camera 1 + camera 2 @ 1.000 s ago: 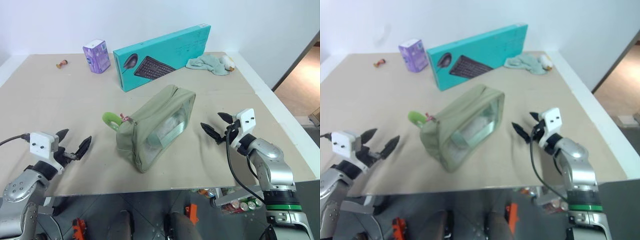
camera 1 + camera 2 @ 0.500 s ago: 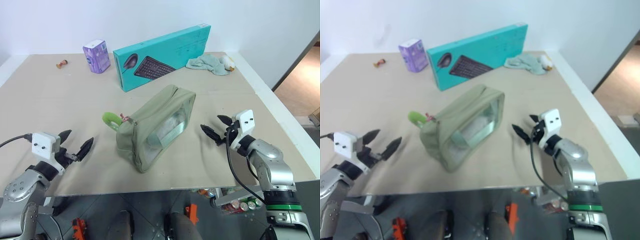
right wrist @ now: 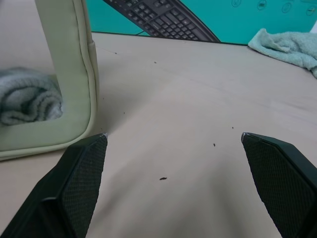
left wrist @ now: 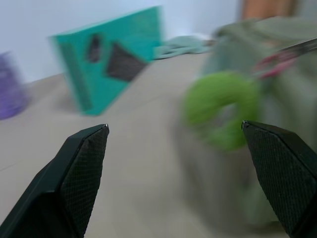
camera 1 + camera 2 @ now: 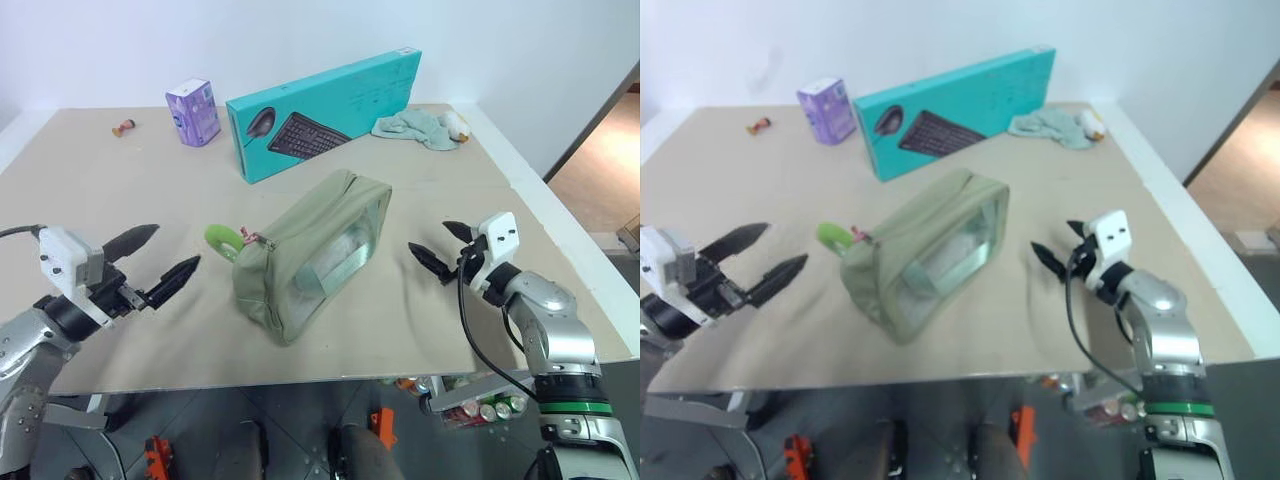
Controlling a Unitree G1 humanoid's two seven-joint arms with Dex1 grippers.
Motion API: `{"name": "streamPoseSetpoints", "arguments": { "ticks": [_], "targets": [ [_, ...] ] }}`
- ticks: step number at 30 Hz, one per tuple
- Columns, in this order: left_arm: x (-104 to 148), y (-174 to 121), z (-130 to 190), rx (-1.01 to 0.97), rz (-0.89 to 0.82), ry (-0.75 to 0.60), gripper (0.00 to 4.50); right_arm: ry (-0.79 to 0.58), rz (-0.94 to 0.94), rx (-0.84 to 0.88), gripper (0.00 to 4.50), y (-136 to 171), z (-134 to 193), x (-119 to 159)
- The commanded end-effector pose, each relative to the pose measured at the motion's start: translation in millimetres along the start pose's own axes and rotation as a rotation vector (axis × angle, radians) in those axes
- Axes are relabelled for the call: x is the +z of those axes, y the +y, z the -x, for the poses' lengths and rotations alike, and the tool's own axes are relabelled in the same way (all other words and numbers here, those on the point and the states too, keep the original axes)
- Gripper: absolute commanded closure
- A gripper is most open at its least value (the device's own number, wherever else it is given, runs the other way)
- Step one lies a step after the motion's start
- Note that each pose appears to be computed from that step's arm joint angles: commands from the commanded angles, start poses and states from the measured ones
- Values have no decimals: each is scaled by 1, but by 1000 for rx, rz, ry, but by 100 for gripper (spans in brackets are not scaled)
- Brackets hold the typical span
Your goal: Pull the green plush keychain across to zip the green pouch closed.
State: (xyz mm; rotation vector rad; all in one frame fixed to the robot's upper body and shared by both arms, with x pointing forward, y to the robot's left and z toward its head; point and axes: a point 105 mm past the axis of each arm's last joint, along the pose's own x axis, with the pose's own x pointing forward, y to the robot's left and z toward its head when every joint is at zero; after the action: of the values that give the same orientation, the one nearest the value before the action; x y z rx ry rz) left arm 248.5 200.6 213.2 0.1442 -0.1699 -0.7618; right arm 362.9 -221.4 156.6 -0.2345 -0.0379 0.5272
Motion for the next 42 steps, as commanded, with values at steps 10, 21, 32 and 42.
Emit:
{"name": "streamPoseSetpoints", "arguments": {
  "ticks": [10, 21, 32, 42],
  "targets": [
    [11, -45, -15, -272, 79, 23, 5, -173, 208, 481, 0, 23, -18, 130],
    [14, -55, -21, -263, 90, -11, 5, -149, 351, 807, 0, 64, -55, 132],
    [13, -58, -22, -227, 74, -10, 0, -107, 364, 858, 150, 55, -63, 117],
    [13, -56, -27, -224, 75, -13, 0, -90, 375, 827, 443, 49, -58, 122]
  ]
}}
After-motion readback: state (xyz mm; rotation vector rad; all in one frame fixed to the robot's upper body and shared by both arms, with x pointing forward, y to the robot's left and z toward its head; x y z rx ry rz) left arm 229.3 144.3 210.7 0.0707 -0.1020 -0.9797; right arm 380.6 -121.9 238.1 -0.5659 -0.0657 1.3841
